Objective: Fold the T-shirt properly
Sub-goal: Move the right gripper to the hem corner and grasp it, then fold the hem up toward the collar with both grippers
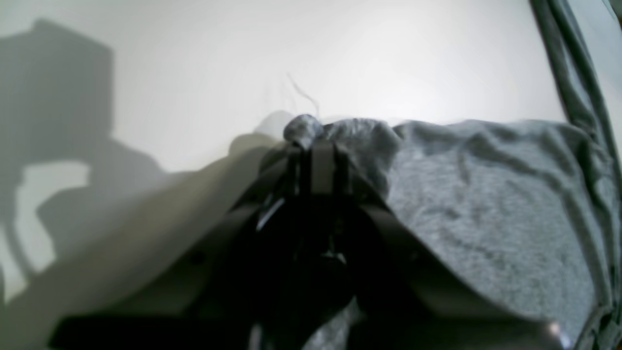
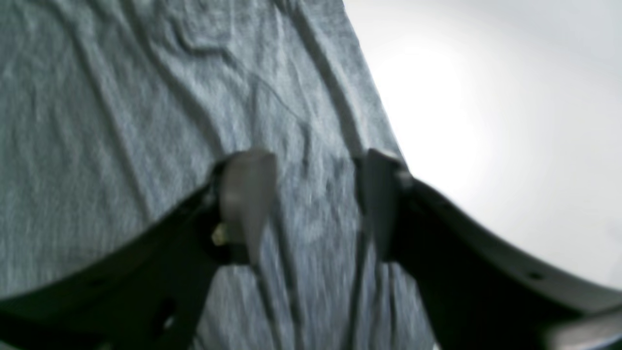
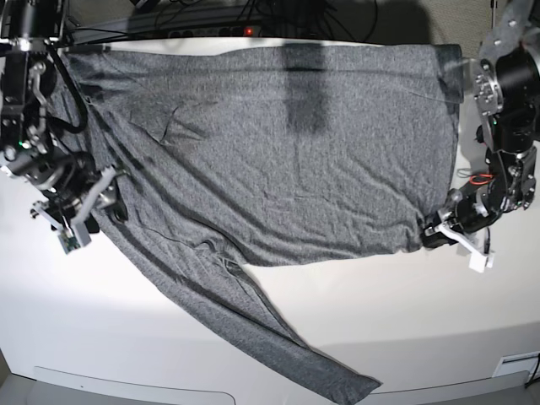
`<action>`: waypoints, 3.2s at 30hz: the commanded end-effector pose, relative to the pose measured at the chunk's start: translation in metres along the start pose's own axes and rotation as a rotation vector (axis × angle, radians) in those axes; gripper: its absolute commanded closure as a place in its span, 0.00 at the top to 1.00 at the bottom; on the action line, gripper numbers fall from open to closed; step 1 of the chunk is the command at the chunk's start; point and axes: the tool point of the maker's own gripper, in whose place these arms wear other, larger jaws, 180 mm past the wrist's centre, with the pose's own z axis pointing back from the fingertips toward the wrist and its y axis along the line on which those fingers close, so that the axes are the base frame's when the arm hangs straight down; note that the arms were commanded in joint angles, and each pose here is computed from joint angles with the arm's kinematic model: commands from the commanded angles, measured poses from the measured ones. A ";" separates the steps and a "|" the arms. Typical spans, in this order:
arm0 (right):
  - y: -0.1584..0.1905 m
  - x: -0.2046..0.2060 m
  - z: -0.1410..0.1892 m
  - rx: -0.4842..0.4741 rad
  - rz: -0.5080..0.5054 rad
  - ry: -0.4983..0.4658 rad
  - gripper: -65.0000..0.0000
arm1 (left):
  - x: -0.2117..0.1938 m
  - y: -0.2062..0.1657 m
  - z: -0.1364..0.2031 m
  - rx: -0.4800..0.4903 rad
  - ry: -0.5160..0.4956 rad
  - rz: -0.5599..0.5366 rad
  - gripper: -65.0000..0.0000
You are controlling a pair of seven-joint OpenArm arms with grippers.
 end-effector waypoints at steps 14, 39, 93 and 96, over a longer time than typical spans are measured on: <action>-0.077 0.072 -0.087 0.005 -0.104 0.094 0.57 | 0.000 -0.009 -0.006 -0.006 0.031 -0.016 0.00; -0.067 0.004 -0.148 0.009 -0.077 0.400 0.57 | 0.000 -0.009 -0.006 -0.006 0.032 -0.017 0.00; -0.072 0.002 -0.130 0.083 -0.097 0.327 0.00 | 0.041 -0.010 0.006 -0.016 -0.059 -0.032 0.00; -0.079 0.015 -0.125 0.076 -0.088 0.305 0.00 | 0.055 -0.017 0.010 -0.027 -0.078 -0.063 0.00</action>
